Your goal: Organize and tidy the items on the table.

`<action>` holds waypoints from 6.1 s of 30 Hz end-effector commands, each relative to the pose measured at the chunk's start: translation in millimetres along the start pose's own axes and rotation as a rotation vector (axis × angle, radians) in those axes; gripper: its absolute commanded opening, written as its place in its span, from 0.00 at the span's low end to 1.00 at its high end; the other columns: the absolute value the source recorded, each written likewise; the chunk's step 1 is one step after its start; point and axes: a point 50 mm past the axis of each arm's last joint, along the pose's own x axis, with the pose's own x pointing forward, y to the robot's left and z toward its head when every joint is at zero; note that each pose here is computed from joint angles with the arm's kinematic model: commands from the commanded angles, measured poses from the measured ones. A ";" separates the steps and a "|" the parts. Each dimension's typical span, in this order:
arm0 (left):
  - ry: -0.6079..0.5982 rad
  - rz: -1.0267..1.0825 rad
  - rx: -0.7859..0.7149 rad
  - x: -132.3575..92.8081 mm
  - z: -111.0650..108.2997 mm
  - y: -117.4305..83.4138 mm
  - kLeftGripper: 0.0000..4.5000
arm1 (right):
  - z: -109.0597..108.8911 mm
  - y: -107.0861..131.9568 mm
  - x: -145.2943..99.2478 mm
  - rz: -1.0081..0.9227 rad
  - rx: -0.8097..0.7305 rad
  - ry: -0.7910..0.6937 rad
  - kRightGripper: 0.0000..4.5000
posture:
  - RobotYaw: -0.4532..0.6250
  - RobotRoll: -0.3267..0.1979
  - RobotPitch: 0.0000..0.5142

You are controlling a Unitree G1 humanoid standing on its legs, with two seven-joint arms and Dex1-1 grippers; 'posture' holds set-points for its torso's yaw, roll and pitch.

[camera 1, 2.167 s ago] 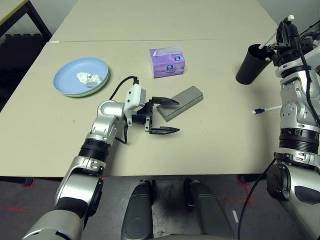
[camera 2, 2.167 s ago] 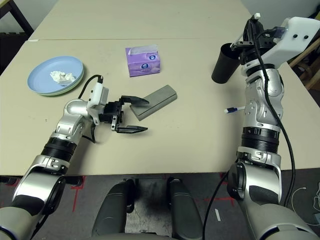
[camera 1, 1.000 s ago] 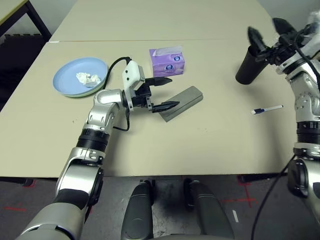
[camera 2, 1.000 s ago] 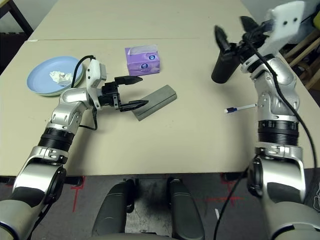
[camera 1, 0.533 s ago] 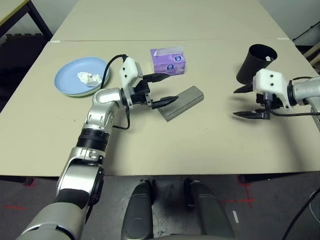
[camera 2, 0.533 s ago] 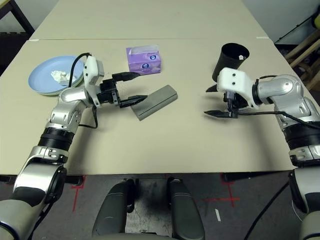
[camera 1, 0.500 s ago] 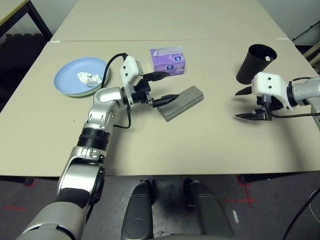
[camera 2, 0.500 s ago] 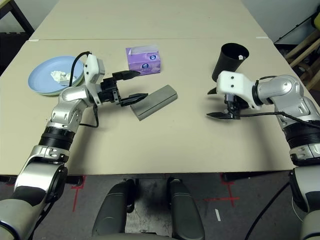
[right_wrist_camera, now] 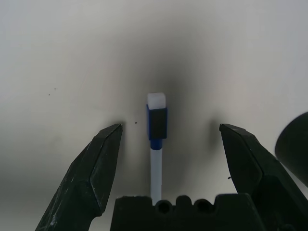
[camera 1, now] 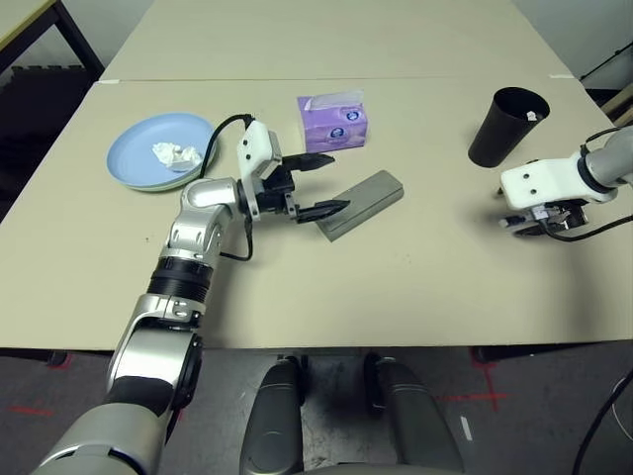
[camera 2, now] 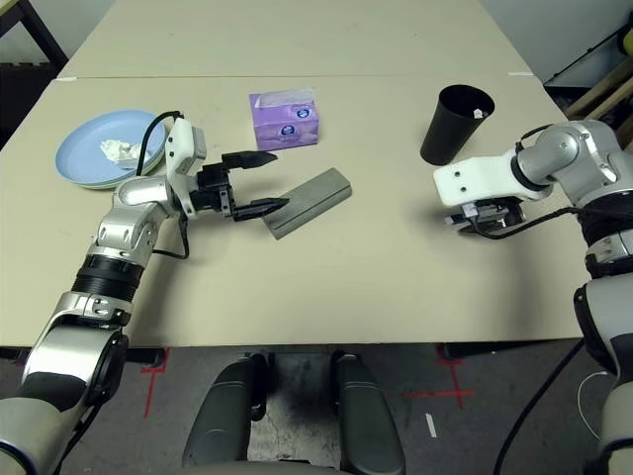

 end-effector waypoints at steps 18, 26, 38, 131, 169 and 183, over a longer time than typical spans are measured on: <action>0.026 -0.018 0.021 -1.5 -1.5 -4.4 1.00 | 5.0 -2.5 11.6 0.069 -0.030 0.022 0.69 | 0.55 0.62 0.43; 0.027 -0.018 0.024 -0.8 -1.2 -3.3 1.00 | 6.3 -3.2 8.4 0.088 -0.019 -0.001 0.09 | 0.54 0.62 0.42; 0.027 -0.022 0.026 -1.3 -1.4 -2.9 1.00 | 30.9 -28.3 -20.5 -0.113 0.419 -0.622 0.09 | 0.53 0.62 0.41; -0.042 0.797 0.078 -57.9 1.9 29.2 1.00 | 43.7 2.3 8.8 -1.299 1.159 -1.092 0.99 | 0.55 0.62 0.36; -0.015 1.378 0.031 -163.6 -20.6 -22.2 1.00 | 13.7 57.7 47.8 -1.503 1.418 -0.770 0.99 | 0.58 0.62 0.36; 0.001 1.410 0.028 -161.8 -28.0 -20.3 1.00 | 15.5 56.5 46.3 -1.544 1.443 -0.755 0.99 | 0.56 0.62 0.33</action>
